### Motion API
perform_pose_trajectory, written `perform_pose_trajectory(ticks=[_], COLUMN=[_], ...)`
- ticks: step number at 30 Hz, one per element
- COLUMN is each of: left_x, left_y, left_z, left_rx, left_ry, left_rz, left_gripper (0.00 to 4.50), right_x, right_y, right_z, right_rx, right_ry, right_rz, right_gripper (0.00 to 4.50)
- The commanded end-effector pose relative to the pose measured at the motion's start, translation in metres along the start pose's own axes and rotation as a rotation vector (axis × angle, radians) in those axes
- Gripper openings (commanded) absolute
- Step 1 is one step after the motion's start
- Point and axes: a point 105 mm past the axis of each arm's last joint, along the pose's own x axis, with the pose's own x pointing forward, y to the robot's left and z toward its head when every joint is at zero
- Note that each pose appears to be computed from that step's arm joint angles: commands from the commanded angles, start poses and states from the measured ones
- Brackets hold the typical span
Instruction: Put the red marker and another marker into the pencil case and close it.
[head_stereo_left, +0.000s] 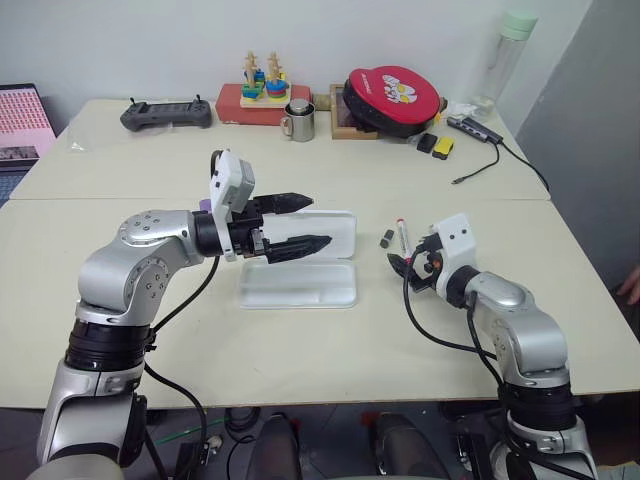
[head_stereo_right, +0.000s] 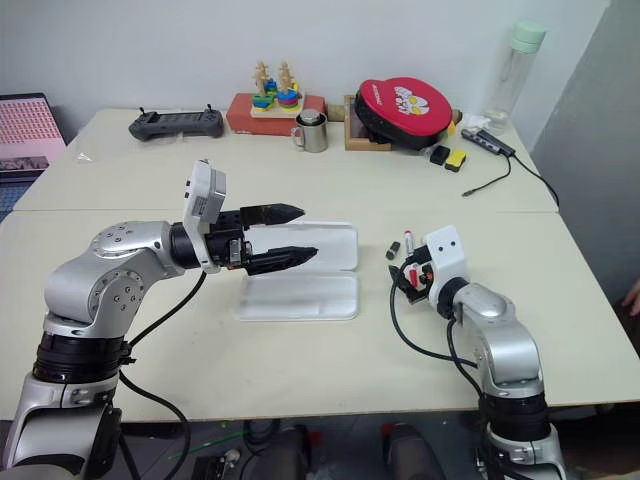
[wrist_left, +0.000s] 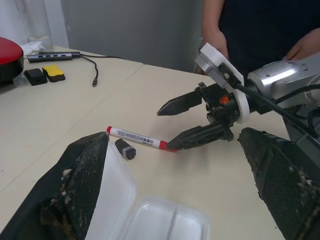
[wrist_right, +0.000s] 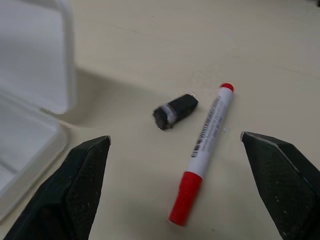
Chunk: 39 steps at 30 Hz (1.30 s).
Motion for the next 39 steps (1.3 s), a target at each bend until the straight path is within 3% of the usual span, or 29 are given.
perform_pose_trajectory(ticks=[1, 8, 11, 16, 20, 26, 29, 33, 37, 39], left_x=[0.007, 0.009, 0.011, 0.012, 0.018, 0.021, 0.016, 0.007, 0.001, -0.043], left_y=[0.0, 0.001, 0.0, 0.0, 0.004, 0.006, 0.009, 0.012, 0.015, 0.03], left_z=[0.008, 0.01, 0.011, 0.011, 0.016, 0.023, 0.022, 0.027, 0.027, 0.02], left_rx=[0.052, 0.058, 0.069, 0.075, 0.128, 0.118, 0.116, 0.081, 0.078, 0.051], left_ry=[-0.007, -0.022, -0.027, -0.03, -0.062, -0.083, -0.079, -0.102, -0.096, -0.061], left_rz=[-0.037, -0.048, -0.053, -0.052, -0.038, -0.049, -0.033, -0.018, 0.011, 0.156], left_gripper=[4.5, 4.5, 4.5, 4.5, 4.5, 4.5, 4.5, 4.5, 4.5, 4.5], right_x=[0.004, 0.013, 0.014, 0.014, 0.01, 0.007, 0.007, -0.006, -0.015, -0.024], right_y=[-0.009, -0.005, -0.011, -0.014, -0.019, -0.024, -0.018, -0.01, 0.0, 0.033], right_z=[0.0, -0.023, -0.028, -0.026, -0.026, -0.005, 0.013, 0.067, 0.086, 0.107], right_rx=[0.036, 0.05, 0.081, 0.062, 0.061, 0.075, 0.06, -0.087, -0.132, -0.244], right_ry=[0.01, 0.112, 0.131, 0.127, 0.13, 0.019, -0.073, -0.307, -0.404, -0.457], right_rz=[-0.085, -0.114, -0.145, -0.154, -0.168, -0.209, -0.169, -0.052, 0.044, 0.307], right_gripper=[4.4, 4.4, 3.87, 2.49, 1.68, 0.29, 0.27, 0.27, 0.27, 0.27])
